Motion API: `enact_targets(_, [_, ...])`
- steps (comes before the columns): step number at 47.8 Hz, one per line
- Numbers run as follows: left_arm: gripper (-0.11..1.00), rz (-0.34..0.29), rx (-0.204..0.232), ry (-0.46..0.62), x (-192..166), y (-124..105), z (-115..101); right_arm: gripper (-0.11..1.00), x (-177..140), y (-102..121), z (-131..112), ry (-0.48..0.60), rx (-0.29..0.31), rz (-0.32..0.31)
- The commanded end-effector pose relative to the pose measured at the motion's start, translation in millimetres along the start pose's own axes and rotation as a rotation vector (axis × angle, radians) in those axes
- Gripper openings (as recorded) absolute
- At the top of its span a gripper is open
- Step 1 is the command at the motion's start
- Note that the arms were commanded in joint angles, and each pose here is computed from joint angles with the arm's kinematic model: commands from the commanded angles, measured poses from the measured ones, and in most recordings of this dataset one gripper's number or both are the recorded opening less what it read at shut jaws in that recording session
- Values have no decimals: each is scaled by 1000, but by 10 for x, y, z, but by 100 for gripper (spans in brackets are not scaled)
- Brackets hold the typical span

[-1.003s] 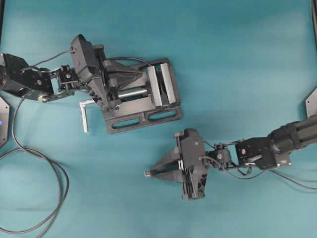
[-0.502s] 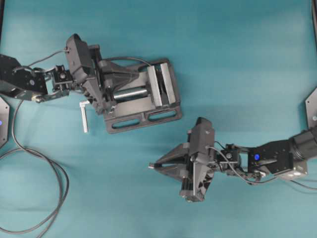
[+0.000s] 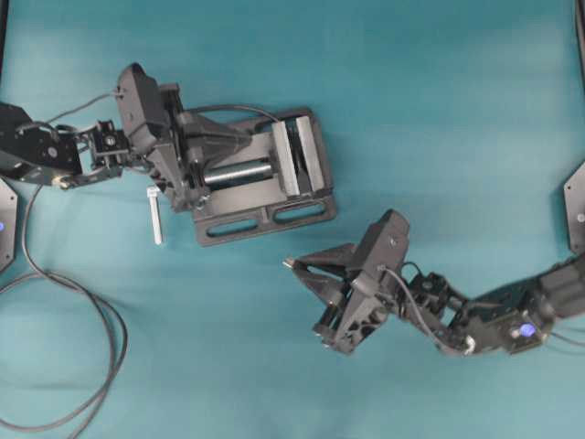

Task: Insert the USB cable into the fixed female connector.
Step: 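Swing the right gripper with the plug toward the vise's female port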

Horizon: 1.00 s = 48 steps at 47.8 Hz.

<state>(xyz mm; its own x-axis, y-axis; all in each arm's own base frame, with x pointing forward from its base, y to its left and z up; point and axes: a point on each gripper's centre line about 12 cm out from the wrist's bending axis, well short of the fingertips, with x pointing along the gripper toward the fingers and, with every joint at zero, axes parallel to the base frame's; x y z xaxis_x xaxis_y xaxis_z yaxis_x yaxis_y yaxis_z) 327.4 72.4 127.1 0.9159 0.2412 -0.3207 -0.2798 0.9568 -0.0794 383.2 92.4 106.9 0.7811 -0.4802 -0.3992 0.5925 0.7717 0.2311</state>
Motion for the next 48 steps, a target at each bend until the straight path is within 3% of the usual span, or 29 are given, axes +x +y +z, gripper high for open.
enact_targets(1, [1, -7, 7, -83, -92, -9, 190, 22, 7, 91, 82, -47, 62, -48])
enact_targets(10, [1, -17, -9, -86, -283, -25, 153, 22, 84, 163, -39, -45, 81, -154])
enact_targets(27, [1, -78, 15, -81, -437, -200, 83, 22, 133, 292, -29, -116, 65, -400])
enact_targets(48, [1, -88, 28, -81, -502, -219, 61, 22, 205, 319, -145, -241, 60, -578])
